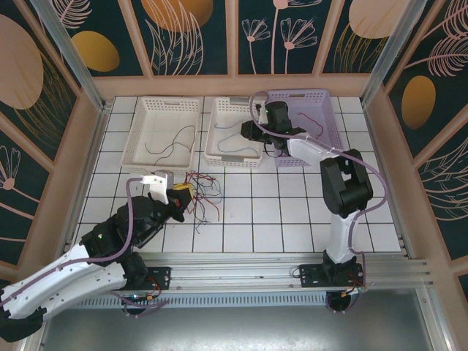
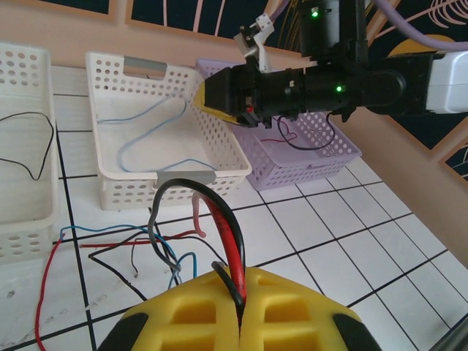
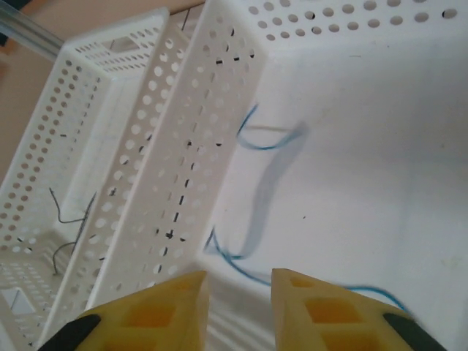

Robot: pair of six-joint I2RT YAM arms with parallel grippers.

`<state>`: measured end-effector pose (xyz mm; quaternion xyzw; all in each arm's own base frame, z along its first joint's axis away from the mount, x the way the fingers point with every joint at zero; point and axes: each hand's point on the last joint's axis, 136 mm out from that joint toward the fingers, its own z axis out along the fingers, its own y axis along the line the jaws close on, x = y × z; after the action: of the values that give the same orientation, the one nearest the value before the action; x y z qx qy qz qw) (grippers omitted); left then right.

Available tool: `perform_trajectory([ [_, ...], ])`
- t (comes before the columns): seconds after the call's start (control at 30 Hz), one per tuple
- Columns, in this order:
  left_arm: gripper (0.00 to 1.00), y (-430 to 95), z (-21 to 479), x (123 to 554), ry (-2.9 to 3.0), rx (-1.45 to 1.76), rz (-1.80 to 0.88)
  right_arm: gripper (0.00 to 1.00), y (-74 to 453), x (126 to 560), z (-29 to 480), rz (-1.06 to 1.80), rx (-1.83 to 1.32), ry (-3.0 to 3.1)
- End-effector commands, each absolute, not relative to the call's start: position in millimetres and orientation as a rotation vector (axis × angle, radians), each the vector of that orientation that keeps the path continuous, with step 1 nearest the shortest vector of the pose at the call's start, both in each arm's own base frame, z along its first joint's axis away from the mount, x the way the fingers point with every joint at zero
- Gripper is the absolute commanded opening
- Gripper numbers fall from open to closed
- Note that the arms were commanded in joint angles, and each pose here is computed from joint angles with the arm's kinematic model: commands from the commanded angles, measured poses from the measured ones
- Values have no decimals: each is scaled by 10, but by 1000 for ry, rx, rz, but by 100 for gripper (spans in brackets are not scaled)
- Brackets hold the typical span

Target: Untangle the cables

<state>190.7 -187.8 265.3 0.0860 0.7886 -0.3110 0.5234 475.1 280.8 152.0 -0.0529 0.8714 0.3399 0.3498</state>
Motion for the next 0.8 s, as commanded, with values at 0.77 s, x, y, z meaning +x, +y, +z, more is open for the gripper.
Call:
perform_trajectory([
  [0.77, 0, -2373, 2932, 1512, 1659, 446, -1150, 54, 3208, 1632, 2690, 1353, -803, 1769],
])
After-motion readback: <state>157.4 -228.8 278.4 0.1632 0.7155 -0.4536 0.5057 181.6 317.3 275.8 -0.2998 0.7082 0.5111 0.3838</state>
